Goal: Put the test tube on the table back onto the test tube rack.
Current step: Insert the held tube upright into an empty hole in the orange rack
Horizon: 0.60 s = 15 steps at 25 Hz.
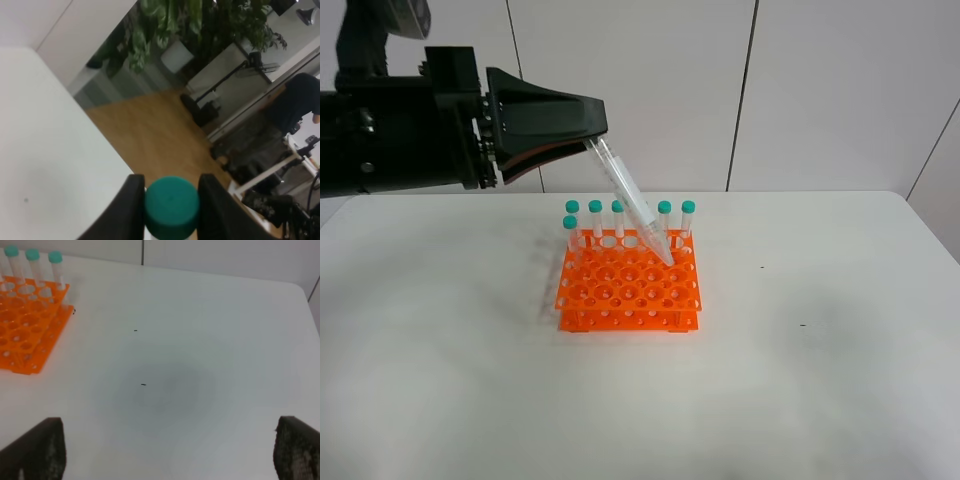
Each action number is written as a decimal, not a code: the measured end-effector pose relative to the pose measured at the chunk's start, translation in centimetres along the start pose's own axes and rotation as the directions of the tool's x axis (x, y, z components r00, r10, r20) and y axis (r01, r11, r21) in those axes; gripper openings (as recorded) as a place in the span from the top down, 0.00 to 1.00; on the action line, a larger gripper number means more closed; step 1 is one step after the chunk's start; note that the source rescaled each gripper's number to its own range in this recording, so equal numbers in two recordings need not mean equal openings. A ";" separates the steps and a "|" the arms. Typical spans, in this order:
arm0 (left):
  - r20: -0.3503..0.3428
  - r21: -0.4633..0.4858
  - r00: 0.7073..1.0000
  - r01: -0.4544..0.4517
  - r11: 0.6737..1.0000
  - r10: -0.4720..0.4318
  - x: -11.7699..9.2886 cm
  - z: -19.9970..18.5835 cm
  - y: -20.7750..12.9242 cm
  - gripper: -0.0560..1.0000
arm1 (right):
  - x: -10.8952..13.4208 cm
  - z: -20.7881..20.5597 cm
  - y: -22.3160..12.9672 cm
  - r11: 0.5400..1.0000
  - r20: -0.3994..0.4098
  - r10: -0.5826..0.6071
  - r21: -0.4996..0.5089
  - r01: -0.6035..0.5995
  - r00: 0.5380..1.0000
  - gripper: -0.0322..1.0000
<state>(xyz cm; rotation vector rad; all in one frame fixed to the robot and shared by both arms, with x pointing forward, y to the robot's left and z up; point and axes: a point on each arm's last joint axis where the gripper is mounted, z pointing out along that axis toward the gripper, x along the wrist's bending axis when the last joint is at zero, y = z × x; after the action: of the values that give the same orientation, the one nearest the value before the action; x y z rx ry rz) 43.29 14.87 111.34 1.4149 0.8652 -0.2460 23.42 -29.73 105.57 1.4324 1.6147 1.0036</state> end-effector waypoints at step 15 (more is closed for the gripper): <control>-0.317 0.260 0.752 -0.517 0.815 0.578 1.7 -1.3 0.8 0.95 | 0.0 0.0 0.0 1.000 0.000 0.000 0.000 0.000 1.000 0.09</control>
<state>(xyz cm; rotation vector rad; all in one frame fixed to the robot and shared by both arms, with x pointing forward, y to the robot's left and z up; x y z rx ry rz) 44.48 16.79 110.91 1.8394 0.7041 0.4452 23.42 -29.73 105.57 1.4324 1.6147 1.0036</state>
